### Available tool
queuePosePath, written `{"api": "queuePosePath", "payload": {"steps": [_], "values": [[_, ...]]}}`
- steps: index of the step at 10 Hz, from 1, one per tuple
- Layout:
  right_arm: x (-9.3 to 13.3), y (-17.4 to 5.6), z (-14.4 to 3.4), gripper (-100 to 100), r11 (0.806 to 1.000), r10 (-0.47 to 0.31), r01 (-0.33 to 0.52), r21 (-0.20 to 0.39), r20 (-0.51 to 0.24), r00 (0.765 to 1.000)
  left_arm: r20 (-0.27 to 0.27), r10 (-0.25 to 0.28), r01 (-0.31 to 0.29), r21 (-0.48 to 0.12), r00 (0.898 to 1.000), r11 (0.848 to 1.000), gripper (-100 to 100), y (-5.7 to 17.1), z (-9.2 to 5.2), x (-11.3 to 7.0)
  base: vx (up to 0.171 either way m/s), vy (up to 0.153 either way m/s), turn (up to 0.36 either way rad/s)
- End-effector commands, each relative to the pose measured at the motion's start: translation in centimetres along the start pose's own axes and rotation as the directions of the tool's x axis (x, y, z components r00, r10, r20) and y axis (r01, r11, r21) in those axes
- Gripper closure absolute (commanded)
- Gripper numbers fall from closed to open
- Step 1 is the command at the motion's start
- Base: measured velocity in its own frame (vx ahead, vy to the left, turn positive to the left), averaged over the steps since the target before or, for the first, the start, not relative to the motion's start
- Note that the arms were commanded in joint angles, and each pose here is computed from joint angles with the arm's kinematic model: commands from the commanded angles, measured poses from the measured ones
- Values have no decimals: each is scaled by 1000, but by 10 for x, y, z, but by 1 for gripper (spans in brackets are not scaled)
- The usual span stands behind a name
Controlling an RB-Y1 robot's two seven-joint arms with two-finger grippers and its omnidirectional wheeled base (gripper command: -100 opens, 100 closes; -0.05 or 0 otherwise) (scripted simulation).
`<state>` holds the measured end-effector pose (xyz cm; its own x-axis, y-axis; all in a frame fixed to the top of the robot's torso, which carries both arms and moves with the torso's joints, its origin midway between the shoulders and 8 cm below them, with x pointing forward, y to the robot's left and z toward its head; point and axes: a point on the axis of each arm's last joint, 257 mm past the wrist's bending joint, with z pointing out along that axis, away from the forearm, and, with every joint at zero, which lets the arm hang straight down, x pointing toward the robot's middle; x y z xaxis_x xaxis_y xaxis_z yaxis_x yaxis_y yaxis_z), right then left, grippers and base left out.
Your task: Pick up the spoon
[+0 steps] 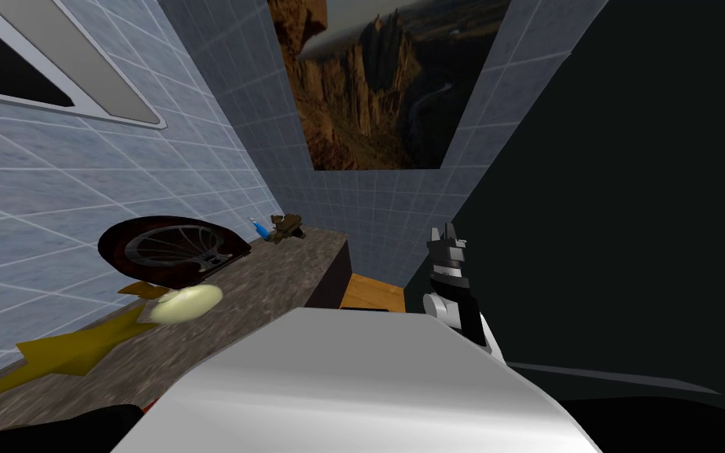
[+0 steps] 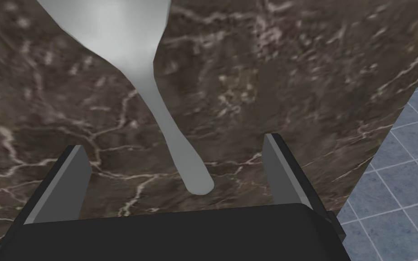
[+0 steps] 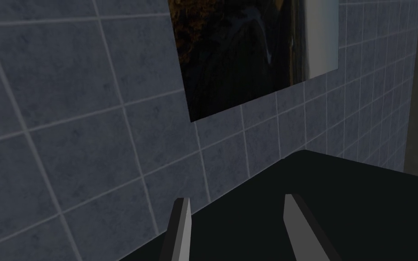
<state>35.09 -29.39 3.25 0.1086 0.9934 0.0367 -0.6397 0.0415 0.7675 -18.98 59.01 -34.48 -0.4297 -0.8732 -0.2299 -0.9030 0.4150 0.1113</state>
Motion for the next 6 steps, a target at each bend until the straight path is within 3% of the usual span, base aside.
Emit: {"api": "queuePosePath", "payload": {"steps": [1,5,6], "values": [[0,0,0,0,1000,0,0,0,0,1000,0,0,0,0,1000,1000,100,0,0,0,0,0,0],[0,0,0,0,1000,0,0,0,0,1000,0,0,0,-1,1000,1000,100,1,0,0,0,0,0],[0,0,0,0,1000,0,0,0,0,1000,0,0,0,-1,1000,1000,0,1,0,0,0,0,0]]}}
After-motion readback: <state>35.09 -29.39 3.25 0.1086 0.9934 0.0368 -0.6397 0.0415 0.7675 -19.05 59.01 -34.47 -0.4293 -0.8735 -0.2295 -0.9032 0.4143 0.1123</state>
